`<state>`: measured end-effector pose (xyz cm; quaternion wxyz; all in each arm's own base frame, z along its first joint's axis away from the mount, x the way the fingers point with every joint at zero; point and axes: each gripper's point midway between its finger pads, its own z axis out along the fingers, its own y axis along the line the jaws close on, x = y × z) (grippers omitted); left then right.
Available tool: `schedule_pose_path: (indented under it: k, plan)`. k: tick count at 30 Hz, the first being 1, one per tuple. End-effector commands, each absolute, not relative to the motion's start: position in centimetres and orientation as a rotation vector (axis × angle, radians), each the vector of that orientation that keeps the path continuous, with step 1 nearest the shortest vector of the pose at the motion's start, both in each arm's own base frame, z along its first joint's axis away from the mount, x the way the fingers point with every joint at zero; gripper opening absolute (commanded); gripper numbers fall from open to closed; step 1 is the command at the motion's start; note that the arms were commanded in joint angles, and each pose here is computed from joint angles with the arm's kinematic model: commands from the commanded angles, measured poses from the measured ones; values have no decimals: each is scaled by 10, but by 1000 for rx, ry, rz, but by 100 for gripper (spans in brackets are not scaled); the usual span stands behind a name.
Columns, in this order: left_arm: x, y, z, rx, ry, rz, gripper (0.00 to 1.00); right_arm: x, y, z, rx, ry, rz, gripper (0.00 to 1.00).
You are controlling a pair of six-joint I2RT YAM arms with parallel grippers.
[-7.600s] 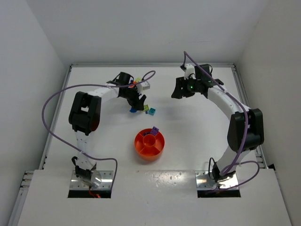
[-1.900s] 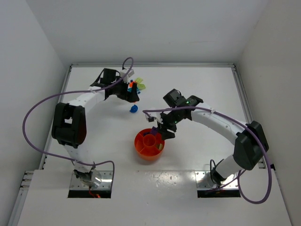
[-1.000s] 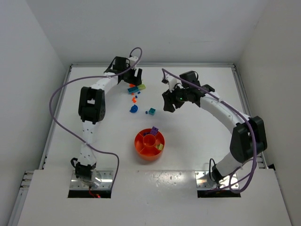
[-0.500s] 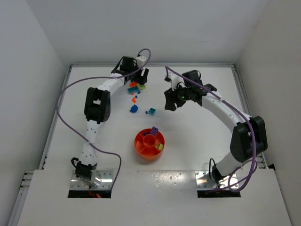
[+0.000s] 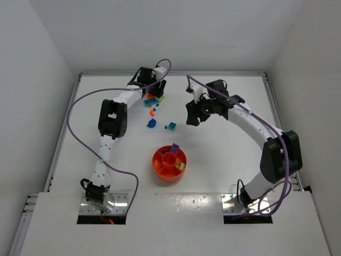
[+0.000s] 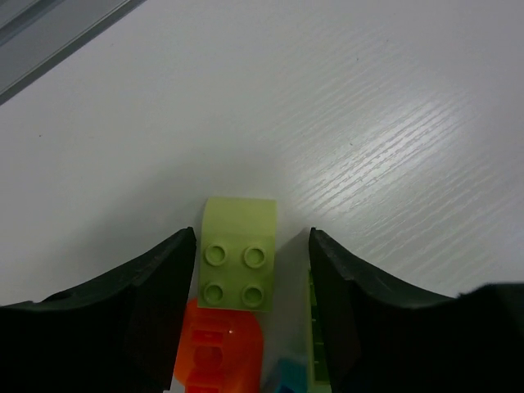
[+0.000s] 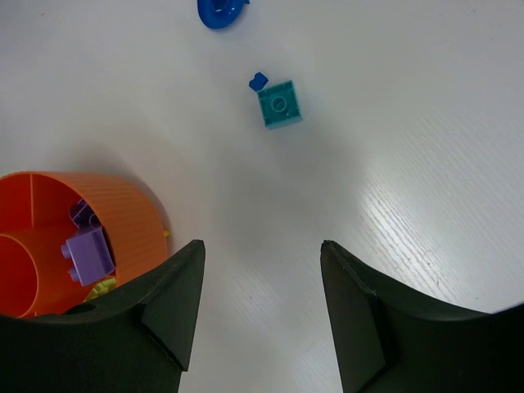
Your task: Sort the legos into containers by color
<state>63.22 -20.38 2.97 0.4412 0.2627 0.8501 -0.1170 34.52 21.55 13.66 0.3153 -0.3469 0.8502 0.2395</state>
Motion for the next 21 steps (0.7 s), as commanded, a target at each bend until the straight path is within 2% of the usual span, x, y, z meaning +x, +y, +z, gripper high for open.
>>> schedule_pose_path:
  k: [1, 4, 8, 9, 12, 14, 15, 17, 19, 21]
  plan:
    - [645, -200, 46, 634, 2070, -241, 62, 357, 222, 153, -912, 2185, 648, 59]
    - [642, -199, 56, 655, 2056, -228, 48, 358, 222, 154, -912, 2176, 646, 59]
    - [627, -192, 60, 679, 2090, -210, 40, 364, 226, 157, -881, 2168, 656, 59]
    - [622, -192, 58, 699, 2099, -215, 34, 364, 226, 157, -868, 2175, 662, 59]
    - [606, -191, 60, 723, 2115, -235, 22, 374, 229, 164, -777, 2172, 690, 59]
    - [592, -194, 56, 745, 2131, -279, 19, 384, 227, 169, -671, 2187, 718, 59]
    - [585, -204, 77, 775, 2081, -355, 19, 389, 230, 173, -641, 2185, 732, 59]
    - [567, -205, 79, 768, 2079, -440, 19, 400, 235, 184, -550, 2180, 804, 59]
    - [561, -210, 129, 749, 1950, -506, 19, 409, 239, 190, -494, 2176, 848, 59]
    - [542, -210, 136, 716, 1942, -589, 19, 415, 240, 197, -415, 2170, 944, 59]
